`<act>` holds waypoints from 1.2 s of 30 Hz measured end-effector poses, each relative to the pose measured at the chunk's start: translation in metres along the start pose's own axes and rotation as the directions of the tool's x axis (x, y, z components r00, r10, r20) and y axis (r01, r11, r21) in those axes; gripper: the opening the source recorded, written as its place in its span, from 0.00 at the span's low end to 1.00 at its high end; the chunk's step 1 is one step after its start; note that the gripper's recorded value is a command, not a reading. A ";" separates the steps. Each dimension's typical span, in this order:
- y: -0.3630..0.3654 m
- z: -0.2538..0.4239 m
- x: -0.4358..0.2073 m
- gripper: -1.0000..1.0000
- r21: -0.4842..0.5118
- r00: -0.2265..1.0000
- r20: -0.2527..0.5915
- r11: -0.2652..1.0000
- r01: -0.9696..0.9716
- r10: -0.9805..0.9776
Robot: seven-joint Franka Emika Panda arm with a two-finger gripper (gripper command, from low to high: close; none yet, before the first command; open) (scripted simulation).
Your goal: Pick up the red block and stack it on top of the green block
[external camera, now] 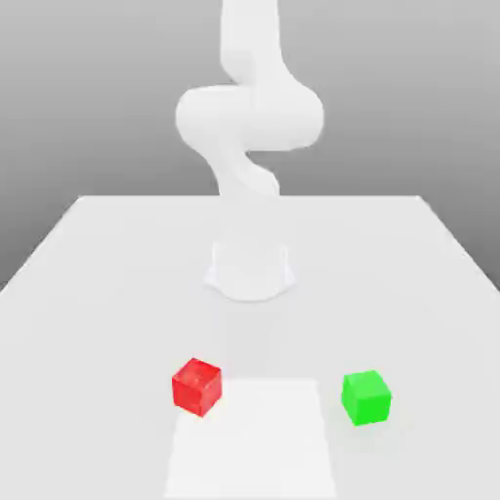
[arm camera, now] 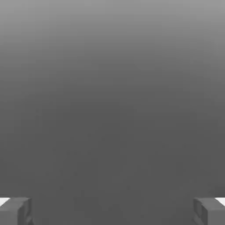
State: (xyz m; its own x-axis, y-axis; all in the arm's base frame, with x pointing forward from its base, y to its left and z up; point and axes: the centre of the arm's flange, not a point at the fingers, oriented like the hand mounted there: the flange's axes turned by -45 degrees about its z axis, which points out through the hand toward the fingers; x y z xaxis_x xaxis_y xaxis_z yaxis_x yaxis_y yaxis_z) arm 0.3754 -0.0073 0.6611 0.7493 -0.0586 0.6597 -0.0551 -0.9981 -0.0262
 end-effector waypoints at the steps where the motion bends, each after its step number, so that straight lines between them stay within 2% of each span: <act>1: 0.004 0.027 -0.007 0.50 -0.010 0.999 0.038 1.000 -0.021 0.022; 9: 0.042 0.202 -0.108 0.50 -0.118 0.927 0.312 0.976 -0.180 0.209; 17: 0.077 0.313 -0.288 0.50 -0.290 0.718 0.551 0.904 -0.315 0.426; 24: 0.082 0.363 -0.353 0.50 -0.319 0.676 0.577 0.889 -0.328 0.457; 25: 0.082 0.367 -0.358 0.00 -0.319 0.676 0.578 0.889 -0.328 0.457; 31: 0.082 0.370 -0.360 0.00 -0.319 0.677 0.577 0.889 -0.328 0.457; 36: 0.081 0.346 -0.338 0.00 -0.319 0.676 0.577 0.889 -0.329 0.457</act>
State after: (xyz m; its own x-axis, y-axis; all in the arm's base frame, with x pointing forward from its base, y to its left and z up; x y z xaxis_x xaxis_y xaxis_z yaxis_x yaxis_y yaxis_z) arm 0.3466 -0.0745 0.1761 0.8626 -0.5058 0.0007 -0.5058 -0.8626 -0.0003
